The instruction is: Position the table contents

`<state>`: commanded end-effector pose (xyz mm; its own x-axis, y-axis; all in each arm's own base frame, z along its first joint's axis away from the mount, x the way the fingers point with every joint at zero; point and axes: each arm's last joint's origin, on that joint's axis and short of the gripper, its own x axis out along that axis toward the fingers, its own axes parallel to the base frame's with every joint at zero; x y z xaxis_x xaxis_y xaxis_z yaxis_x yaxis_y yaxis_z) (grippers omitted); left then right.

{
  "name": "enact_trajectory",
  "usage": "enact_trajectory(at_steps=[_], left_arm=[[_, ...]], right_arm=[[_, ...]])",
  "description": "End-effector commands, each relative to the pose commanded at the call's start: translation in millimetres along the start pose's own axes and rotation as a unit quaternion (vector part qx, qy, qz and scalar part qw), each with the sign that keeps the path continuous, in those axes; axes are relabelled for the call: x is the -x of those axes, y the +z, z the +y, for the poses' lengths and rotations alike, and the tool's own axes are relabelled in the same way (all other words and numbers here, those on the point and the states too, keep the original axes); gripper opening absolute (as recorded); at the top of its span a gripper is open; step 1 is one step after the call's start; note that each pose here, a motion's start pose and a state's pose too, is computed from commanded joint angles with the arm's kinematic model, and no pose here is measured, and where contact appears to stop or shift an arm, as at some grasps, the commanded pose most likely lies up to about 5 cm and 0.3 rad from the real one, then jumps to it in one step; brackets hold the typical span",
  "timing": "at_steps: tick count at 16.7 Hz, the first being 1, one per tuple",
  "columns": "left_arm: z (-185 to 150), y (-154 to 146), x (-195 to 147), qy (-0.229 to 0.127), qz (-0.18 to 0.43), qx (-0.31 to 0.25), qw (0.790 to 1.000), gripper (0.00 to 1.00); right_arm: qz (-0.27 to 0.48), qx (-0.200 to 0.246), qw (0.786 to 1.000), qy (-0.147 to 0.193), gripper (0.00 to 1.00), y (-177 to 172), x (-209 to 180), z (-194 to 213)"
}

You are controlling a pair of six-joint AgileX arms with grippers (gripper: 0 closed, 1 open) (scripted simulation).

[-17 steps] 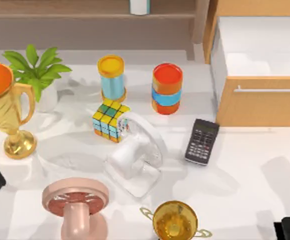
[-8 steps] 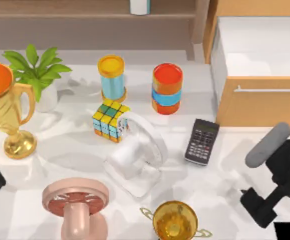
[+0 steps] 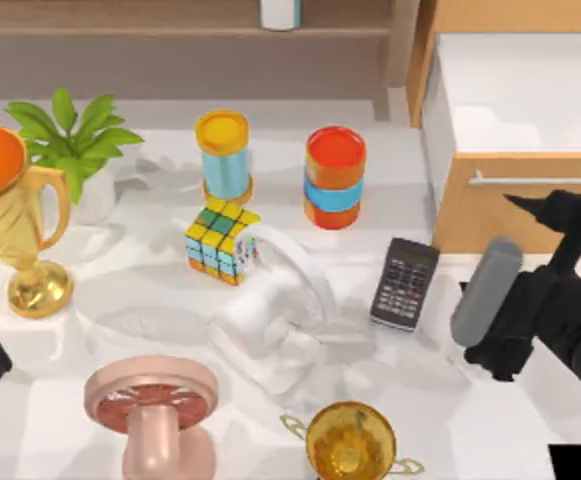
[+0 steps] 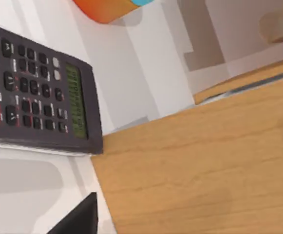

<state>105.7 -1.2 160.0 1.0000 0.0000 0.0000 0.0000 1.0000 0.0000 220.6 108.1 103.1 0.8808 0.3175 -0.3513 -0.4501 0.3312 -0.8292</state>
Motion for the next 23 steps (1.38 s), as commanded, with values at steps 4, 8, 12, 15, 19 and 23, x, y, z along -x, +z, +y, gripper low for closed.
enact_trajectory(at_steps=[4,8,12,15,19,23], left_arm=[[0,0,0,0.000,0.000,0.000,1.000,1.00],[0,0,0,0.000,0.000,0.000,1.000,1.00],[0,0,0,0.000,0.000,0.000,1.000,1.00],[0,0,0,0.000,0.000,0.000,1.000,1.00],[0,0,0,0.000,0.000,0.000,1.000,1.00],[0,0,0,0.000,0.000,0.000,1.000,1.00]], right_arm=[[0.028,0.125,0.985,-0.115,1.00,-15,-1,1],[0.094,0.187,0.960,-0.187,1.00,-32,0,-2],[0.127,0.201,0.948,-0.212,1.00,-40,1,-4],[0.127,0.201,0.948,-0.212,1.00,-40,1,-4],[0.127,0.201,0.948,-0.212,1.00,-41,-8,-7],[0.127,0.201,0.948,-0.212,1.00,-44,-21,-15]])
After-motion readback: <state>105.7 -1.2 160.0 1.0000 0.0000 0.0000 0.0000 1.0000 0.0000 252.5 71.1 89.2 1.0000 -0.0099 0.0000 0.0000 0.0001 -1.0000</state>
